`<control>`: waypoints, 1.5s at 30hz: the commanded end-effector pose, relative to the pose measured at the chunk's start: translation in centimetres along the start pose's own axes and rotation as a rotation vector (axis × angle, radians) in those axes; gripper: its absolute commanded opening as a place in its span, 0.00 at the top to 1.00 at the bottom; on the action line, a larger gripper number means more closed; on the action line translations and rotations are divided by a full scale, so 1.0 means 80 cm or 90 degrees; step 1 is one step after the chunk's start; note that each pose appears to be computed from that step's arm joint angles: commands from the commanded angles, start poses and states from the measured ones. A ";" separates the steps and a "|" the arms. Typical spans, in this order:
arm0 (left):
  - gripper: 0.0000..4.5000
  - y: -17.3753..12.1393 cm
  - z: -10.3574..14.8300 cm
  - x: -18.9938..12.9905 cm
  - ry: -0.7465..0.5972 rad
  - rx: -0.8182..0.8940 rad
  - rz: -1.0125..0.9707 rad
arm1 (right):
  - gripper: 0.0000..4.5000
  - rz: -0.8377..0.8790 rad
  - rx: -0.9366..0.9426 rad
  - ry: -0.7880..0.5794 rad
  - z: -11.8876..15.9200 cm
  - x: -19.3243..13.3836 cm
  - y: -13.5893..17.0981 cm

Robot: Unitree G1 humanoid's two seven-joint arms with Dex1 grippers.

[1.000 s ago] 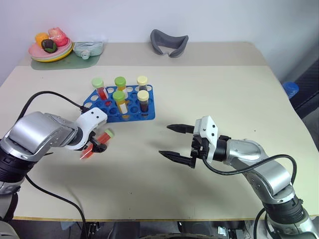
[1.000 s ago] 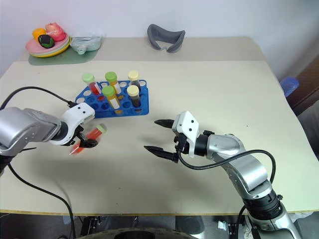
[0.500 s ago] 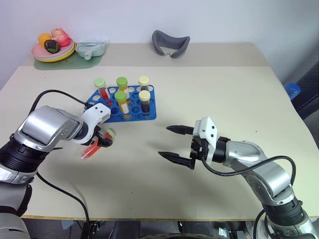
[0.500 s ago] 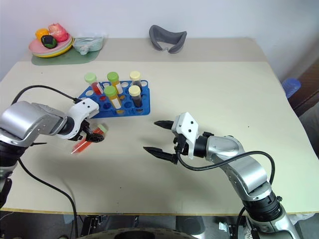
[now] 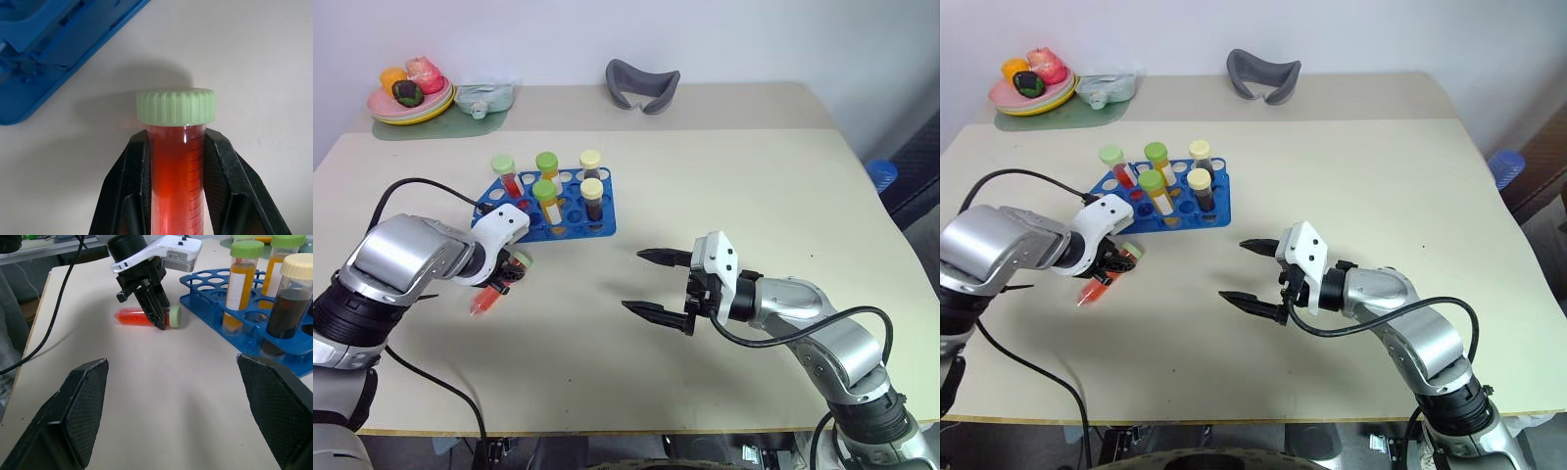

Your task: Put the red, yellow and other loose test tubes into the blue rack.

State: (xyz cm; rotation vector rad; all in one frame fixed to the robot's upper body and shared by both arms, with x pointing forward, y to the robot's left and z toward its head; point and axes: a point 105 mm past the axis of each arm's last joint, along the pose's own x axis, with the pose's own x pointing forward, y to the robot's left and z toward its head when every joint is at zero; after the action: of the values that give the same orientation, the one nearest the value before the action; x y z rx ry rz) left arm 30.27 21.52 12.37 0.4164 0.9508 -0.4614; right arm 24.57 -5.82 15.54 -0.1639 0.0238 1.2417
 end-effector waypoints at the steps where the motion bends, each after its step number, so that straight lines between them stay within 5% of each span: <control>1: 0.80 0.003 0.020 -0.037 -0.152 0.007 -0.011 | 0.05 0.008 -0.021 -0.023 0.015 -0.001 0.007; 3: 0.80 0.006 0.025 -0.055 -0.237 0.011 -0.005 | 0.05 0.004 -0.019 -0.023 0.015 -0.002 0.007; 7: 0.80 0.051 0.053 -0.125 -0.557 -0.006 0.177 | 0.05 -0.007 -0.013 -0.030 0.015 -0.003 0.004; 14: 0.80 0.083 0.089 -0.132 -0.780 -0.141 0.291 | 0.05 0.016 -0.005 -0.040 0.017 0.006 0.003; 26: 0.80 0.051 0.110 -0.069 -0.890 -0.117 0.315 | 0.05 -0.011 -0.011 -0.038 0.017 0.003 -0.002; 45: 0.80 0.033 0.089 -0.041 -0.882 -0.128 0.300 | 0.05 -0.029 -0.003 -0.048 0.018 0.000 -0.003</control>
State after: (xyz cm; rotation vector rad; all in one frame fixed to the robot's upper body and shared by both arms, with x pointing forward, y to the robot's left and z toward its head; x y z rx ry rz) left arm 35.12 20.84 18.84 0.0478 -0.4242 -0.1270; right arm 25.18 -5.96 15.61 -0.1229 0.0187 1.1829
